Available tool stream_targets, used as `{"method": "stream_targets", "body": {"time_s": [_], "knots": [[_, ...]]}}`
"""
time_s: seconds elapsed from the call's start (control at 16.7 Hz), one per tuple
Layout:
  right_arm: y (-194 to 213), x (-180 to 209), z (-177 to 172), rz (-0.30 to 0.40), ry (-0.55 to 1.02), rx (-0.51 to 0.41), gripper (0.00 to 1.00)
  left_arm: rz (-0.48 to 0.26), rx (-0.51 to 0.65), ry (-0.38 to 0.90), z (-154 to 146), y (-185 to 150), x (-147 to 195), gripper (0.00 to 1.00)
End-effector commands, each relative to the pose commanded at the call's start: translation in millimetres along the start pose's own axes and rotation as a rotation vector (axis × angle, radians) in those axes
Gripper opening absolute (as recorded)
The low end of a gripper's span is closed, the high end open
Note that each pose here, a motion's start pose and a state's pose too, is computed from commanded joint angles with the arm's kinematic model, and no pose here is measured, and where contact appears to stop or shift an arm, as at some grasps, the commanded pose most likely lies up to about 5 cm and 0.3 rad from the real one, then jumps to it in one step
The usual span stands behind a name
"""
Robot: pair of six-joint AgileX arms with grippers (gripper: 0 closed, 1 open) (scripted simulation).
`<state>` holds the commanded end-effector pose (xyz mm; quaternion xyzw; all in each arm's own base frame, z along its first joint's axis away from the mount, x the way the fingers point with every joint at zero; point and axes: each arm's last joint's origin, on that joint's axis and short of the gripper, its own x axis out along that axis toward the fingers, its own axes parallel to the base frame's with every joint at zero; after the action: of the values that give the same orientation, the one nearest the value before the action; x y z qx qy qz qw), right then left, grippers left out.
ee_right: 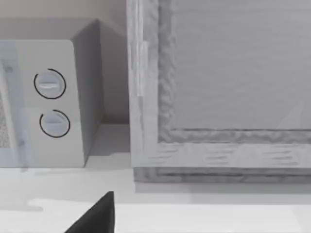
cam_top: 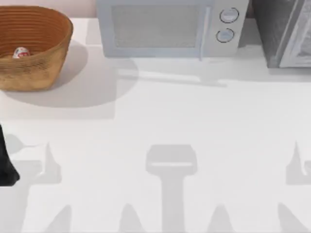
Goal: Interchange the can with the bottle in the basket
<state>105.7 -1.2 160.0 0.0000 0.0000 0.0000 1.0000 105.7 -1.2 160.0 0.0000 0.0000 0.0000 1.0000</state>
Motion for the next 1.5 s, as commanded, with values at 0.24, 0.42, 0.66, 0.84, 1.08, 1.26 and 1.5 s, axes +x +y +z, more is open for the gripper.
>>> {"method": "stream_targets", "body": {"time_s": [0.24,0.42,0.66,0.84,1.08,1.26,1.5], "knots": [[0,0,0,0.000,0.000,0.000,1.00,0.000,0.001,0.010,6,0,0,1.00],[0,0,0,0.000,0.000,0.000,1.00,-0.004,0.006,0.060,31,1,2,1.00],[0,0,0,0.000,0.000,0.000,1.00,-0.019,0.010,0.195,82,2,17,1.00],[0,0,0,0.000,0.000,0.000,1.00,-0.035,0.008,0.339,125,5,47,1.00],[0,0,0,0.000,0.000,0.000,1.00,-0.061,-0.008,0.564,170,13,116,1.00],[0,0,0,0.000,0.000,0.000,1.00,-0.083,-0.031,0.742,182,22,184,1.00],[0,0,0,0.000,0.000,0.000,1.00,-0.115,-0.074,0.973,162,39,275,1.00]]}}
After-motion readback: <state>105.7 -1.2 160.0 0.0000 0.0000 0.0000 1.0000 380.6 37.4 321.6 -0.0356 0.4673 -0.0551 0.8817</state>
